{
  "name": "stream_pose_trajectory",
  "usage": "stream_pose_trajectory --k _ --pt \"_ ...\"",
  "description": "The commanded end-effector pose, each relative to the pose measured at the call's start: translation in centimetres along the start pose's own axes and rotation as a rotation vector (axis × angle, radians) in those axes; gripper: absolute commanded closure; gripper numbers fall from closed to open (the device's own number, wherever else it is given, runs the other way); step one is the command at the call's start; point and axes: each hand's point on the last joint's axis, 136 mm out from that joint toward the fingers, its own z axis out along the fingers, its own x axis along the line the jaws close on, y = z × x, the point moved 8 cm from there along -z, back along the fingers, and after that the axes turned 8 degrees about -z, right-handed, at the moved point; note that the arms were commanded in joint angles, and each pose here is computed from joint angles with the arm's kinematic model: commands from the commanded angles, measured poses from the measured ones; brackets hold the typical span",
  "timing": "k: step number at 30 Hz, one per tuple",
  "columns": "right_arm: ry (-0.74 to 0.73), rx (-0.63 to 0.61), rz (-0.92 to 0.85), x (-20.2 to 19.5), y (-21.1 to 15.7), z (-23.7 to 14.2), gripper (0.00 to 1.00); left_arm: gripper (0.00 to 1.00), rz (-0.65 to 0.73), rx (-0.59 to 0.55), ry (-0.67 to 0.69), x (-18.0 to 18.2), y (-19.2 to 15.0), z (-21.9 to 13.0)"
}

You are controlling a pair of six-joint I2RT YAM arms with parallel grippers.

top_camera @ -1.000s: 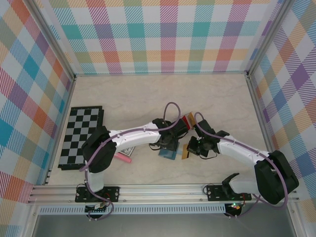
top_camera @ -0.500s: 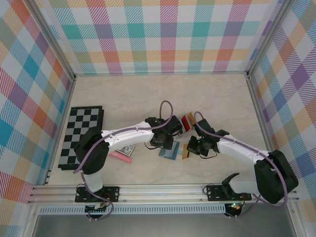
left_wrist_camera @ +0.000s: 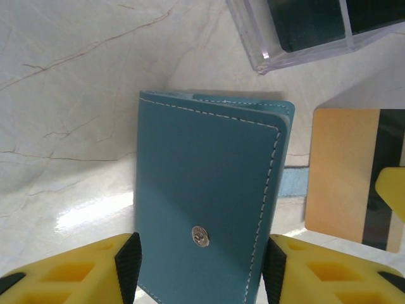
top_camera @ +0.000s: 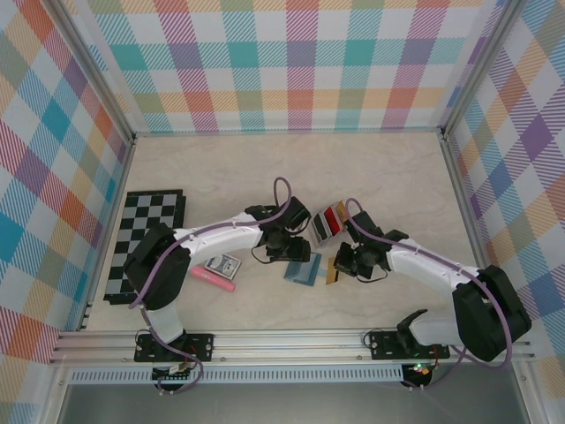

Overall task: Put the credit cards into the card holder
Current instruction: Open the card holder at the bottom-center of the table.

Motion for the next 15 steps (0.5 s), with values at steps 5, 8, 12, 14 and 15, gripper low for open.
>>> stream_pose_trajectory --k 5,8,12,14,15 --pt "-0.096 0.02 0.0 -1.1 -0.1 0.4 0.97 0.45 -0.016 0.013 -0.103 0.3 0.3 -1.2" --pt "-0.098 0.022 -0.001 -1.1 -0.1 0.4 0.97 0.46 -0.028 0.015 -0.101 0.7 0.4 -1.1" --pt "-0.1 0.022 0.002 -1.1 -0.1 0.4 0.97 0.53 -0.038 0.019 -0.102 1.1 0.4 -1.0" --pt "-0.099 0.02 0.004 -1.2 -0.1 0.3 0.97 0.62 -0.043 0.015 -0.084 1.4 0.5 -1.0" --pt "-0.099 0.02 0.005 -1.2 -0.1 0.3 0.97 0.67 -0.047 0.01 -0.07 1.6 0.5 -1.0"
